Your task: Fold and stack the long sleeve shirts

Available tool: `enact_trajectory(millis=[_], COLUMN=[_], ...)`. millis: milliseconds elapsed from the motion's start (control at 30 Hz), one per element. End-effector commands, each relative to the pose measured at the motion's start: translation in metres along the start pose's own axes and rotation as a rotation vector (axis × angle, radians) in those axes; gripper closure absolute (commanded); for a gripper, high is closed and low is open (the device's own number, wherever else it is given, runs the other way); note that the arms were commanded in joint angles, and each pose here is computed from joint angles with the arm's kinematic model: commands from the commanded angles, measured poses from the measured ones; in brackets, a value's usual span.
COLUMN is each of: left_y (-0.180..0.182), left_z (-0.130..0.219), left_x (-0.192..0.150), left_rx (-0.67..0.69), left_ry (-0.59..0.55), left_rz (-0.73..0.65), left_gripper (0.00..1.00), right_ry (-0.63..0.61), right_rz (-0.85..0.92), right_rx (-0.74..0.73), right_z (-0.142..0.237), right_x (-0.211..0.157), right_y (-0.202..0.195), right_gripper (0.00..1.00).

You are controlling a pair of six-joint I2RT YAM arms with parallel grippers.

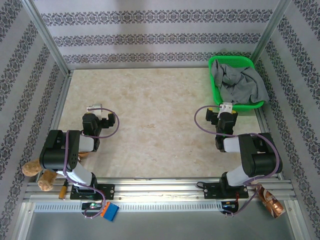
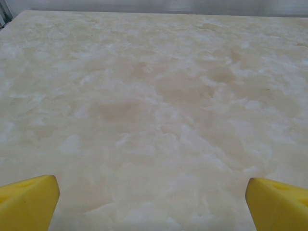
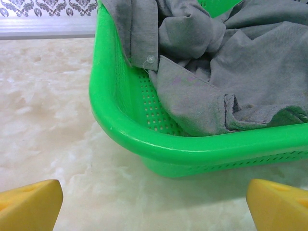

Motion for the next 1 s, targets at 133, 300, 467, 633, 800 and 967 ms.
enact_trajectory(millis=[133,300,467,633,800,967], left_y=[-0.006,-0.017,-0.026,-0.061,-0.125,-0.208], left_z=[0.029,0.067,0.108,0.127,0.123,0.121], left_x=[0.056,0.07,0.088,0.127,0.158,0.186], left_rx=[-0.023,-0.074,-0.117,-0.296,-0.392,-0.568], left_ry=[-0.003,0.063,0.114,0.166,0.282,0.325], left_rz=[0.037,0.198,0.355,0.384,0.182,0.081], left_gripper=[0.0,0.0,0.0,0.0,0.0,0.0], right_ry=[-0.073,0.019,0.112,0.256,0.41,0.547], right_rz=[0.121,0.155,0.019,-0.131,-0.288,-0.325], right_rx=[0.021,0.113,0.165,0.193,0.141,-0.008], right_z=[0.034,0.081,0.12,0.13,0.096,0.031], right_x=[0.041,0.049,0.065,0.094,0.132,0.151], right_y=[0.031,0.055,0.056,0.053,0.03,-0.013], right_gripper=[0.02,0.02,0.02,0.02,0.02,0.02])
Point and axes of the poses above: each hand's point on the last joint's axis, 136 mm out from that joint toward the fingers, its own z axis back along the fingers, its own y axis along the line the jaws close on, x = y × z, the point moved 3 cm from there along z, back along the fingers, and after that the axes turned 1 degree about -z, right-handed, at the moved point
